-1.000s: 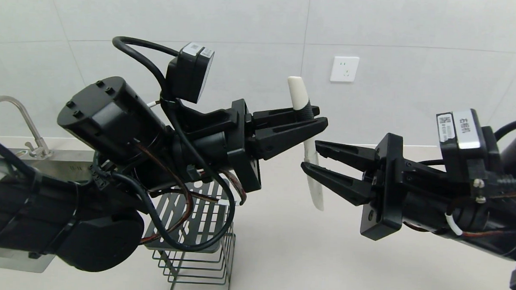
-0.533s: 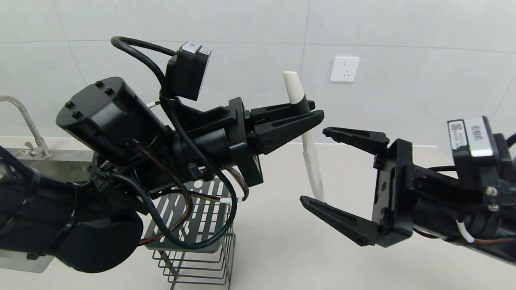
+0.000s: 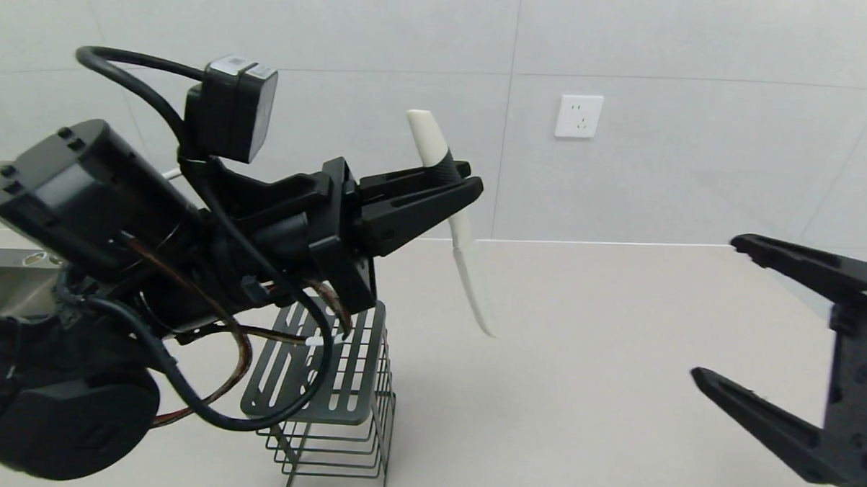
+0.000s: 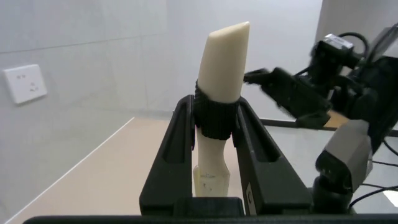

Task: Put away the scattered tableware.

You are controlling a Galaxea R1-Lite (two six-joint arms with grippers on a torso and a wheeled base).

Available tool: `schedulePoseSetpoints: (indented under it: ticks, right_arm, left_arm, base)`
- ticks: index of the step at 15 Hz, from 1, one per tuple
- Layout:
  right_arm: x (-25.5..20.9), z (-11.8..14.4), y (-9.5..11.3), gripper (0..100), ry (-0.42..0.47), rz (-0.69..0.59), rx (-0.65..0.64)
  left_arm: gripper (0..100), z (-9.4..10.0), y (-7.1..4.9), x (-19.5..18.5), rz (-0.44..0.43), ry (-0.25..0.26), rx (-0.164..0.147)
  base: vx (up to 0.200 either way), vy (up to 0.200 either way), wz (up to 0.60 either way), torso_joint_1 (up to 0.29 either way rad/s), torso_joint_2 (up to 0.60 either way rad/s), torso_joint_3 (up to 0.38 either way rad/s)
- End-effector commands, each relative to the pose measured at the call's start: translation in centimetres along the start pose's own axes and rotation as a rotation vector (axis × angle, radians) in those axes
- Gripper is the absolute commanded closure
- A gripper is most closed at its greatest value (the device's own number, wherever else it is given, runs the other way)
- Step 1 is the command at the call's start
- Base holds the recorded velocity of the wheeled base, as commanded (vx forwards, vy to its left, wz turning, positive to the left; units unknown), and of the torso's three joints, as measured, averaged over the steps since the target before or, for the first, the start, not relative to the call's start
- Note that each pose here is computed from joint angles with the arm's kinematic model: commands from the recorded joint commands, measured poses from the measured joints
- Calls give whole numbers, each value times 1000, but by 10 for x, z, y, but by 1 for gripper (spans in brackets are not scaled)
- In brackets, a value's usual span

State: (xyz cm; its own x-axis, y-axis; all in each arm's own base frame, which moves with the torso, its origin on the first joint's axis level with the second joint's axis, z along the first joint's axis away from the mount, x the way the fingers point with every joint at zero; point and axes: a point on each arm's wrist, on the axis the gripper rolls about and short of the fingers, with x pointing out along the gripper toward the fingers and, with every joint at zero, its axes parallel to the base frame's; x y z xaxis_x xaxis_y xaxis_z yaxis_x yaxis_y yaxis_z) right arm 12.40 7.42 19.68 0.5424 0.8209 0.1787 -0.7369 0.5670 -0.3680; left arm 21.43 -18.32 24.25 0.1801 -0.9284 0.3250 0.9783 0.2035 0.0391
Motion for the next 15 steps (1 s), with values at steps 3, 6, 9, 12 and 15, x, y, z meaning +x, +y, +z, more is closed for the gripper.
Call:
schedulePoseSetpoints:
  ticks: [3,6,9,12,15]
  right_arm:
    - [-78,24,23,100,-91,-245,-193]
    - [-107,20,48,100,-83,-317,-234]
    - [-132,16,76,100,-85,-367,-263]
    - [-149,-9,99,100,-9,-365,-206]
    - [-150,-9,97,100,2,-471,-58]
  left_arm:
    - [100,34,-17,-35,55,-13,98]
    - [100,46,-27,-43,55,-24,124]
    - [100,52,-31,-56,88,-28,174]
    - [100,50,-30,-57,93,-18,188]
    - [100,48,-30,-58,99,0,210]
  base:
    - [0,0,0,0,0,0]
    - [0,0,0,0,0,0]
    - [0,0,0,0,0,0]
    - [0,0,0,0,0,0]
    - [0,0,0,0,0,0]
